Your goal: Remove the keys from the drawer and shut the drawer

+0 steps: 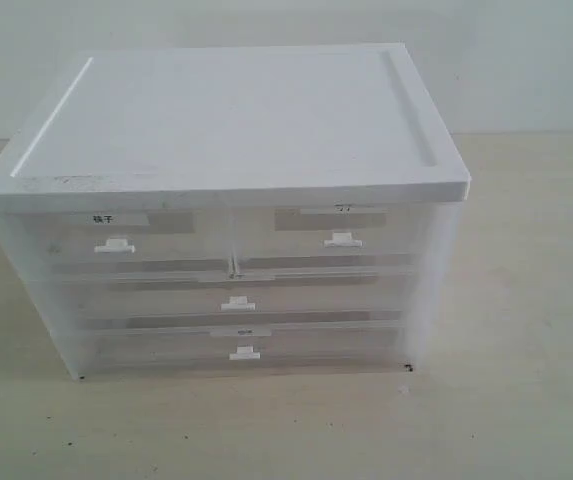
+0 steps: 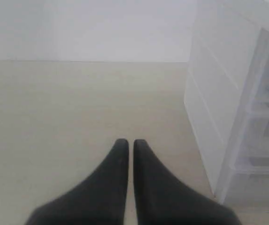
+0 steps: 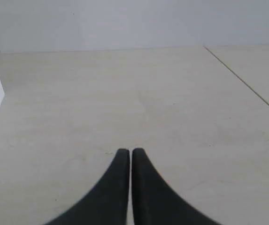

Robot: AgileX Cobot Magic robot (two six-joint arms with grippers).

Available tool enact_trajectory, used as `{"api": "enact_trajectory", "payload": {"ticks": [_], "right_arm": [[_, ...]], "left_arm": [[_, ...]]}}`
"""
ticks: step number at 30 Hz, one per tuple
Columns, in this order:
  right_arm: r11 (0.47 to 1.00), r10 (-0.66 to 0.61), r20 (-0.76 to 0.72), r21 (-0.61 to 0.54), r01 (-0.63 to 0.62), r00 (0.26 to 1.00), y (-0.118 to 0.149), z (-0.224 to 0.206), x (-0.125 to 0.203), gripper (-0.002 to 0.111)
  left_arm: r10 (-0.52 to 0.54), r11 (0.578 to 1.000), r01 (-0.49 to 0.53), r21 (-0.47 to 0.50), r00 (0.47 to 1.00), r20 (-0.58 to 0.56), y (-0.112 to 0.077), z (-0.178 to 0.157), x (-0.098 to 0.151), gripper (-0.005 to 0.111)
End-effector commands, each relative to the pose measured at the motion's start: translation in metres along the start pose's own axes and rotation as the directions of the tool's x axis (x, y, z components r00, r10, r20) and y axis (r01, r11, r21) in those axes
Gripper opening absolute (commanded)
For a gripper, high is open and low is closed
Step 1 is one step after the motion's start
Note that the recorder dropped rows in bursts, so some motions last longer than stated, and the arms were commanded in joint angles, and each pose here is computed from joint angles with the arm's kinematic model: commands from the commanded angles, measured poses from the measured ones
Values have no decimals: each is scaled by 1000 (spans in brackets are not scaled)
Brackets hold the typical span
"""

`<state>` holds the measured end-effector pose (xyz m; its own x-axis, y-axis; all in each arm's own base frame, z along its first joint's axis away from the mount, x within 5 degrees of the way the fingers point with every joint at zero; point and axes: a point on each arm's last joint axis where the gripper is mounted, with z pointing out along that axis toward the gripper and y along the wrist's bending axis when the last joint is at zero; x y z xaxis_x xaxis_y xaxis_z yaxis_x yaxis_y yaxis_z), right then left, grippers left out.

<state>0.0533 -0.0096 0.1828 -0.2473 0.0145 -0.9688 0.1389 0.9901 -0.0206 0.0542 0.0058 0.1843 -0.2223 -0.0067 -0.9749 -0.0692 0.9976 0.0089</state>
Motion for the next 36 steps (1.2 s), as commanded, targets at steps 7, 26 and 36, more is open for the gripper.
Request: {"api": "enact_trajectory", "payload": {"ticks": [7,26,36], "right_arm": [[1000,-12,41,3,12,999,0,-1,-4,0],[986,139,638,-158,-48,757,8,-23,-59,0],[852,508,629,-467,-236,588,11,-39,-78,0]], "left_arm": [[50,999,-50,-7,998,49,0,-1,-5,5],[-468,880,324,349,721,511,-8,-20,-56,5],[-554,807,340,484,720,418,-19,-22,-58,5]]}}
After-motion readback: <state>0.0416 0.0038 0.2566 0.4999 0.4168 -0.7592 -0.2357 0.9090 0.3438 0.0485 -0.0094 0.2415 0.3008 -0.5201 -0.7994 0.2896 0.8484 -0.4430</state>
